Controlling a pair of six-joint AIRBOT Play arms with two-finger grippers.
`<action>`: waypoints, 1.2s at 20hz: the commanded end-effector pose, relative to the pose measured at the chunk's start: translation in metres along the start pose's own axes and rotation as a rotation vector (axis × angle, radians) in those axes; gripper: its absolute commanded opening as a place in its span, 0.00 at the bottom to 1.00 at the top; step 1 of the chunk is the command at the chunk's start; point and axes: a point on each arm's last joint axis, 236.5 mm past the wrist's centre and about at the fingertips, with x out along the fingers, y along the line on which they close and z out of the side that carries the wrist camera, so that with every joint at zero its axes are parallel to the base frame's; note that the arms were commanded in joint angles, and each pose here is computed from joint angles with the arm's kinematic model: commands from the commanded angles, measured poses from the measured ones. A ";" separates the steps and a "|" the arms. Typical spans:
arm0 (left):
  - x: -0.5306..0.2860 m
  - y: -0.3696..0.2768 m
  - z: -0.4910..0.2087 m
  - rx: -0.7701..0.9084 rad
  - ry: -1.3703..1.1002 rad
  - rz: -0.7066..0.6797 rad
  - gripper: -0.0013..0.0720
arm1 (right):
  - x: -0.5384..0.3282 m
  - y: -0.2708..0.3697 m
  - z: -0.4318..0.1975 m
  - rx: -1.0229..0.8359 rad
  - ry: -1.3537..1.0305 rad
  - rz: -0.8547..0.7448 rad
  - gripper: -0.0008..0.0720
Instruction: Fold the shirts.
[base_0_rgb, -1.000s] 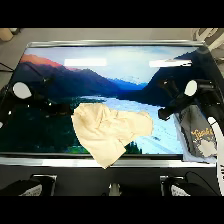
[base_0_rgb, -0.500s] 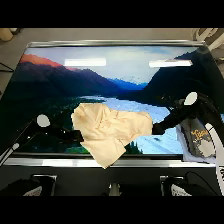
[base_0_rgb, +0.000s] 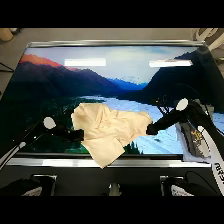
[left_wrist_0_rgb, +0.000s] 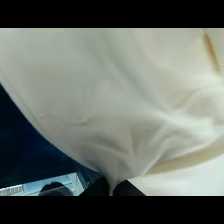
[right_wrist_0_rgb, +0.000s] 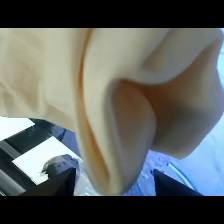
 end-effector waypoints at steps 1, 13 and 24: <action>-0.009 -0.012 0.016 0.022 -0.052 -0.021 0.05 | 0.010 0.002 0.013 0.029 -0.049 0.033 0.52; -0.563 -0.218 -0.014 0.686 -1.464 -0.201 0.05 | -0.480 0.159 0.107 -0.591 -1.206 -0.809 0.04; -0.665 -0.216 -0.095 0.663 -1.743 -0.269 0.05 | -0.537 0.226 0.011 -0.540 -1.374 -0.890 0.04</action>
